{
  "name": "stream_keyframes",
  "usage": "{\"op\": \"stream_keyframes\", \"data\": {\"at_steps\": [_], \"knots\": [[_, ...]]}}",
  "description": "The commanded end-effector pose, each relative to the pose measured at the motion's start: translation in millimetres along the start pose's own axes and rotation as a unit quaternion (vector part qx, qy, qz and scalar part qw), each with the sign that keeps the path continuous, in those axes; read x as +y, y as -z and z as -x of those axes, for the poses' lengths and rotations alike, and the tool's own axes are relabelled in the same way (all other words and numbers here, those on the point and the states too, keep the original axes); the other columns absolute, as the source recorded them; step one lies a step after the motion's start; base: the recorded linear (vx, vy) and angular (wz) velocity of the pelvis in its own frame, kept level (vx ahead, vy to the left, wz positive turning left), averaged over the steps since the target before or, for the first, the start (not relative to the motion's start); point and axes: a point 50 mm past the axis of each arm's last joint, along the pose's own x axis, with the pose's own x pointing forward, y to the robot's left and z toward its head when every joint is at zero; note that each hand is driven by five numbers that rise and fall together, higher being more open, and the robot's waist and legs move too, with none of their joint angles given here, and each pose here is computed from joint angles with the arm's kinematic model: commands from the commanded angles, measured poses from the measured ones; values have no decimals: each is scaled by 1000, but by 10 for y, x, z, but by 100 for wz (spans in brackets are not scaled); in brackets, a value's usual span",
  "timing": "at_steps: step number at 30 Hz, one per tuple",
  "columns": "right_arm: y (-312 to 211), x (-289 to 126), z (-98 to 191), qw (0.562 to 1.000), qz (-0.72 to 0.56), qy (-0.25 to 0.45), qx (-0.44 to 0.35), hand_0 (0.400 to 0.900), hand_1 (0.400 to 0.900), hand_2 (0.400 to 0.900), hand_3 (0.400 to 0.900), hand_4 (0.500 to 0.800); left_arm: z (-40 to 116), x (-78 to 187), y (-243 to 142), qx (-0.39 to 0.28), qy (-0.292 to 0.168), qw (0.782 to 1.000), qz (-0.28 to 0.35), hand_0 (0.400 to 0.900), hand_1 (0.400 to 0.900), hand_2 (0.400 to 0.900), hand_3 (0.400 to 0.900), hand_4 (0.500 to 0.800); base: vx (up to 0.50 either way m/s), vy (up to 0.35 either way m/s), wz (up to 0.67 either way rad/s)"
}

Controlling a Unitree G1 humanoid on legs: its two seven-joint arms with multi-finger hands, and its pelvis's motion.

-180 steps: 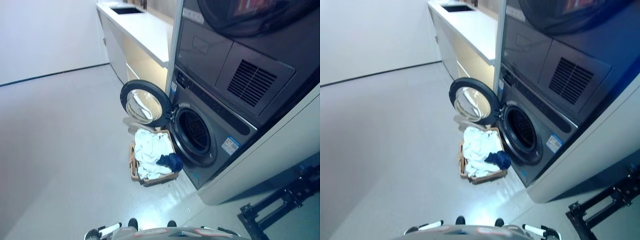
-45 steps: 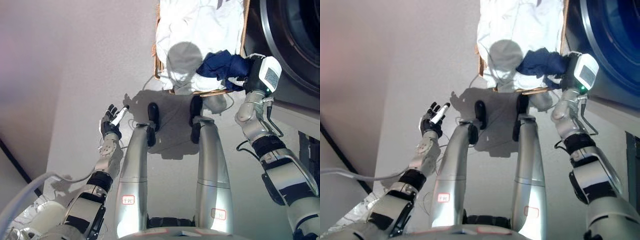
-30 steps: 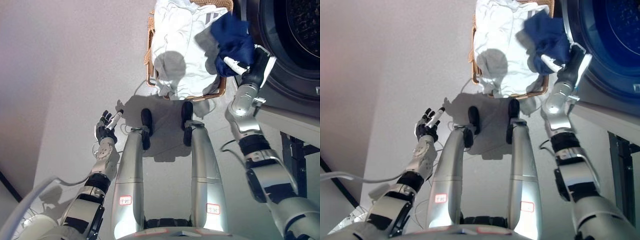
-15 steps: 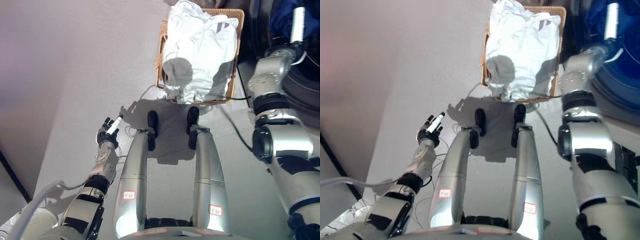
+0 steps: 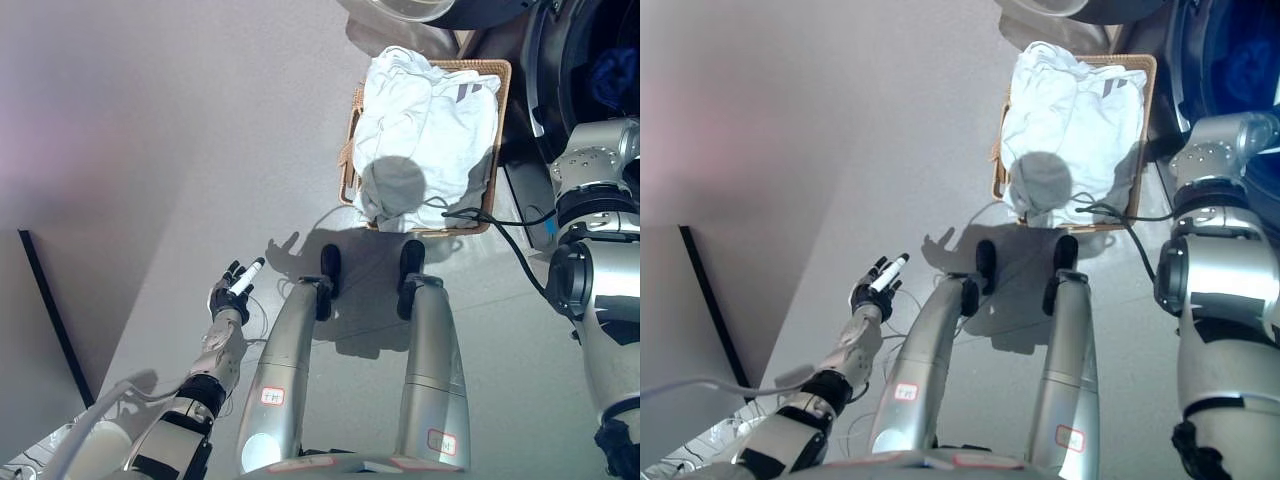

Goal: Put the clothes in the basket into the washing machine.

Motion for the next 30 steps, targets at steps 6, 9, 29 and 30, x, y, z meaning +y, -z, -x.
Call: {"op": "stream_keyframes", "data": {"at_steps": [6,9,29,30], "knots": [[-425,241,12,994,-12,-51,-92,900,900,900,900,800,37,203,122,10,-44,999,-21,900,900,900,900,800,0,0,0],[-389,255,34,994,-8,-54,-92,900,900,900,900,800,31,194,109,8,-46,999,-20,900,900,900,900,800,0,0,0],[104,284,525,832,396,-188,-340,900,900,900,900,800,24,224,-177,-72,-50,996,-8,900,900,900,900,800,-12,15,-3],[193,249,584,829,399,-197,-339,900,900,900,900,800,20,220,-188,-73,-52,996,-5,900,900,900,900,800,-10,41,-6]]}}
